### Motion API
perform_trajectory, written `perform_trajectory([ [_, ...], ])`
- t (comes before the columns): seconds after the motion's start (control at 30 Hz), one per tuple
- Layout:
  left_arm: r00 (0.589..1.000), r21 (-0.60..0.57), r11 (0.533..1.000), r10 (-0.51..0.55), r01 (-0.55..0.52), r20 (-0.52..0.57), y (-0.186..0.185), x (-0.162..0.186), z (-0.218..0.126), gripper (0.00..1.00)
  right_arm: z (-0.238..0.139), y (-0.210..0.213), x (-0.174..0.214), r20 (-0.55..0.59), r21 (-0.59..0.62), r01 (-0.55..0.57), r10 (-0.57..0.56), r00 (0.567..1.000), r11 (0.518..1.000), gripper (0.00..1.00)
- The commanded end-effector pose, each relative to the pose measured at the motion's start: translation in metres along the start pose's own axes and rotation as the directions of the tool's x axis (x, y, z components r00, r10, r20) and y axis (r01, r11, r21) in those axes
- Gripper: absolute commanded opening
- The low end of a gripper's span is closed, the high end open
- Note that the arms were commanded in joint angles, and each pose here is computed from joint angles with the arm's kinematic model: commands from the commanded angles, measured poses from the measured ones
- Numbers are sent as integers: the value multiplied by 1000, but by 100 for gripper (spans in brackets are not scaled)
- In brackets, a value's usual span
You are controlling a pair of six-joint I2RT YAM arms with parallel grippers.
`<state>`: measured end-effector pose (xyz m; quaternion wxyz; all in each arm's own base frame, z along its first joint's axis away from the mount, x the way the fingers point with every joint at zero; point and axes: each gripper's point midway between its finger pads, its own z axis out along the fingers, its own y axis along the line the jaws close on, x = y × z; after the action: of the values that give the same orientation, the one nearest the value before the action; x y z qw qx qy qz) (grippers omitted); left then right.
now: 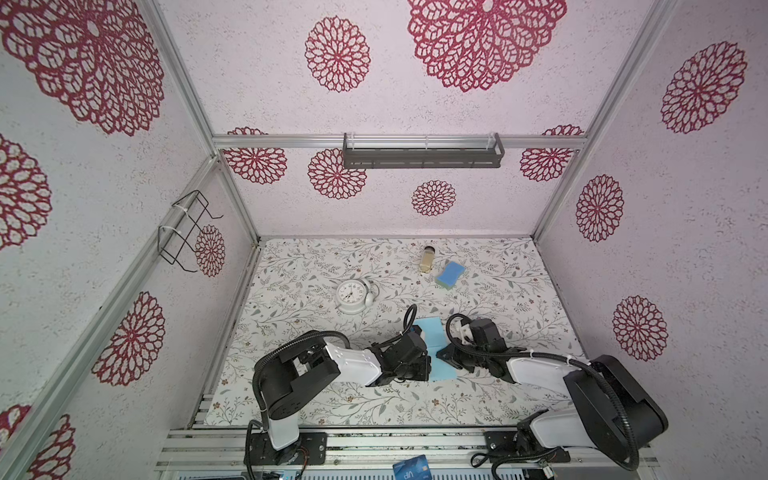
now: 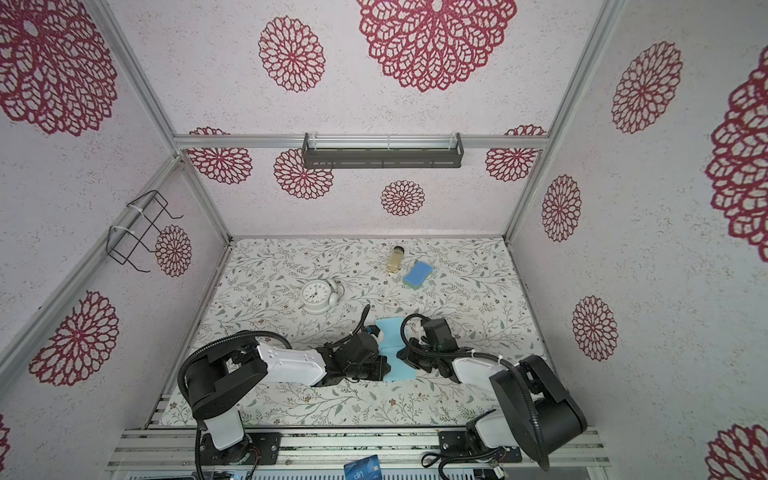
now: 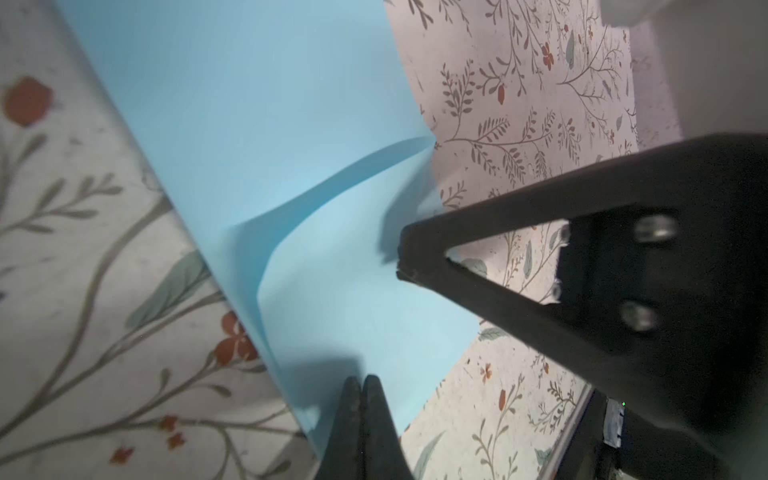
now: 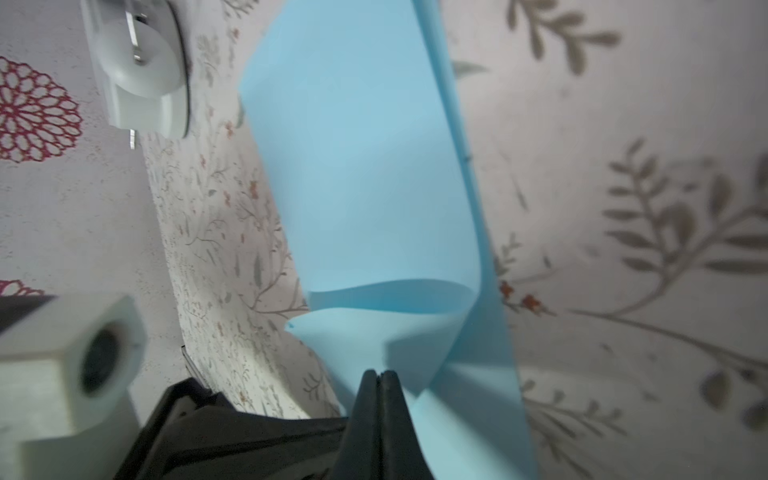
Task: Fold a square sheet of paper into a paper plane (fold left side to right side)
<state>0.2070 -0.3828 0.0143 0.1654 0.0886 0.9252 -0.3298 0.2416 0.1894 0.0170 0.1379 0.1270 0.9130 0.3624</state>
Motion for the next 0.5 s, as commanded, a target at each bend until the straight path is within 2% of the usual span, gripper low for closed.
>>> perform_trajectory([
  [0.0, 997, -83, 997, -4, -3, -83, 21, 27, 6, 0, 5, -20, 3, 17, 61, -1, 0, 1000, 998, 0],
  [0.23, 997, -67, 998, 3, -8, -83, 12, 32, 1, 0, 8, -40, 12, 20, 101, -37, 36, 999, 994, 0],
  [0.47, 996, -74, 997, 3, -9, -85, 13, 38, -3, 0, 7, -41, 11, 30, 107, -46, 43, 999, 993, 0],
])
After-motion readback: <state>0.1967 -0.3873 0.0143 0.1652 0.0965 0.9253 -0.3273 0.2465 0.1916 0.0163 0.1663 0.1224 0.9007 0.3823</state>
